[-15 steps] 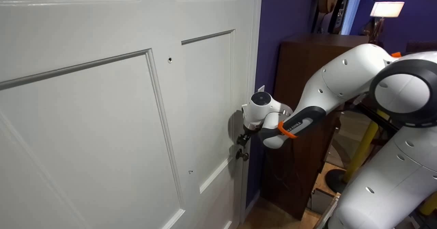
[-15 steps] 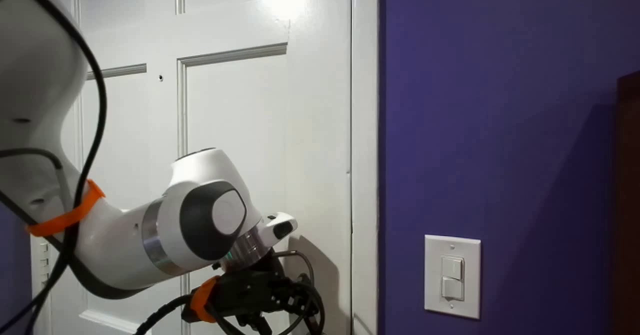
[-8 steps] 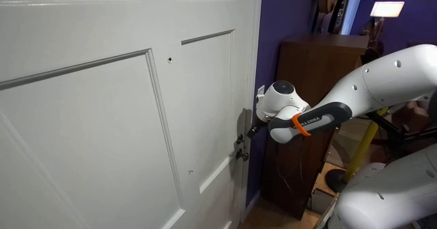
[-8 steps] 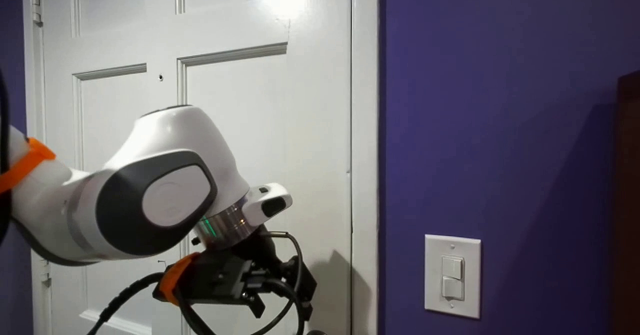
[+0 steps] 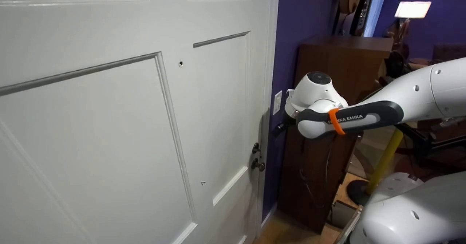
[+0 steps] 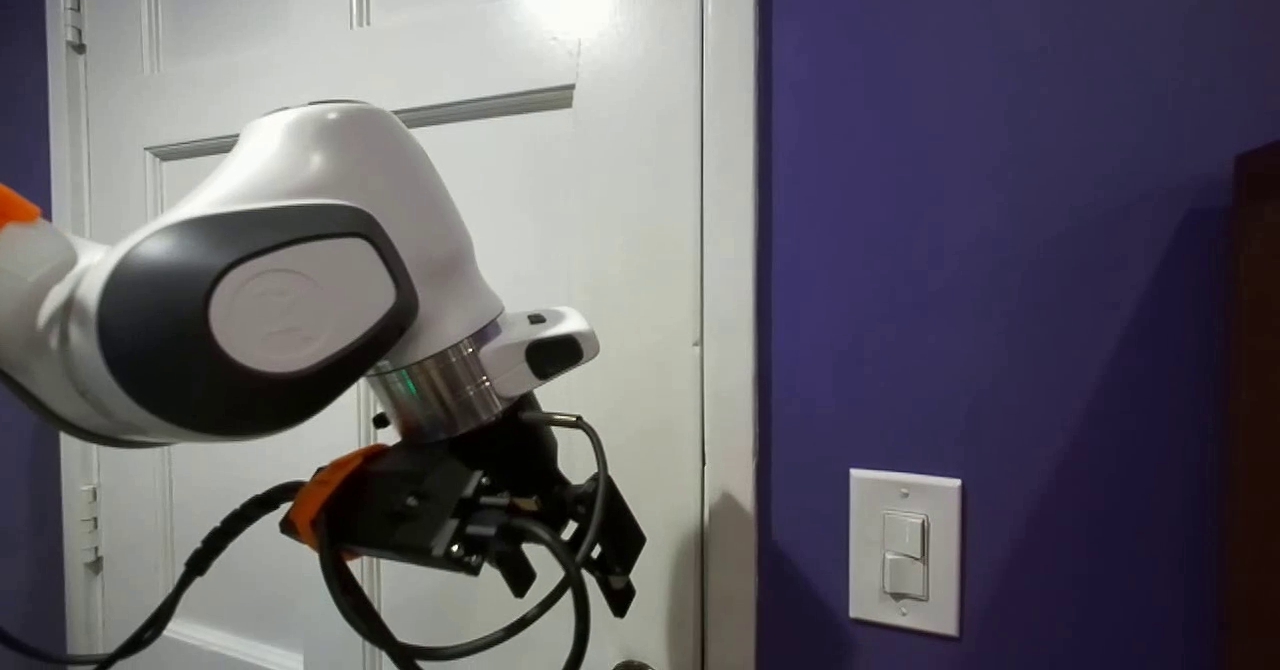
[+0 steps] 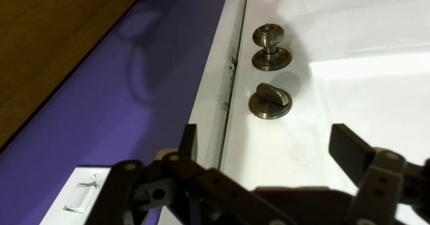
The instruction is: Turn the top lock on the door to the left
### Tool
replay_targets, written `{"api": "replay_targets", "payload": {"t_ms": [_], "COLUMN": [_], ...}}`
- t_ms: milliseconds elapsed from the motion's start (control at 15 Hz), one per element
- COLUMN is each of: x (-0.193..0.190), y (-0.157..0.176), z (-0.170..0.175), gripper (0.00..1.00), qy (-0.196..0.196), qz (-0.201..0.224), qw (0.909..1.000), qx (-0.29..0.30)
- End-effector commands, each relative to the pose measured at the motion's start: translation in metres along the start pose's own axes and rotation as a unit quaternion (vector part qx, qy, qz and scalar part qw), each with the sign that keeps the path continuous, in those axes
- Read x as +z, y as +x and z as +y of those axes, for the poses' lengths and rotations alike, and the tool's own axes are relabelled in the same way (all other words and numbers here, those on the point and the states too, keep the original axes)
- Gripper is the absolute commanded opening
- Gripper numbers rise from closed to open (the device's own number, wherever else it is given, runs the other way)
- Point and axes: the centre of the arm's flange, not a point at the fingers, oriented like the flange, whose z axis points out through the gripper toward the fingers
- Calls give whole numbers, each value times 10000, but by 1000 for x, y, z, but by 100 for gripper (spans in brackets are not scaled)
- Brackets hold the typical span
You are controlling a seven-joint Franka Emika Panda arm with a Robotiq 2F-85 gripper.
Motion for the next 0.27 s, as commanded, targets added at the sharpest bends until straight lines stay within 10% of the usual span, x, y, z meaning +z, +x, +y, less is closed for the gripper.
{"api": "replay_targets", "payload": {"t_ms": [0,200], "x": [-1,0], "y": [0,-1], "z": [0,-1], "gripper": [100,100], "qy": [3,11], "qz": [4,-2], "qw": [10000,10000], "qx": [2,-2]}}
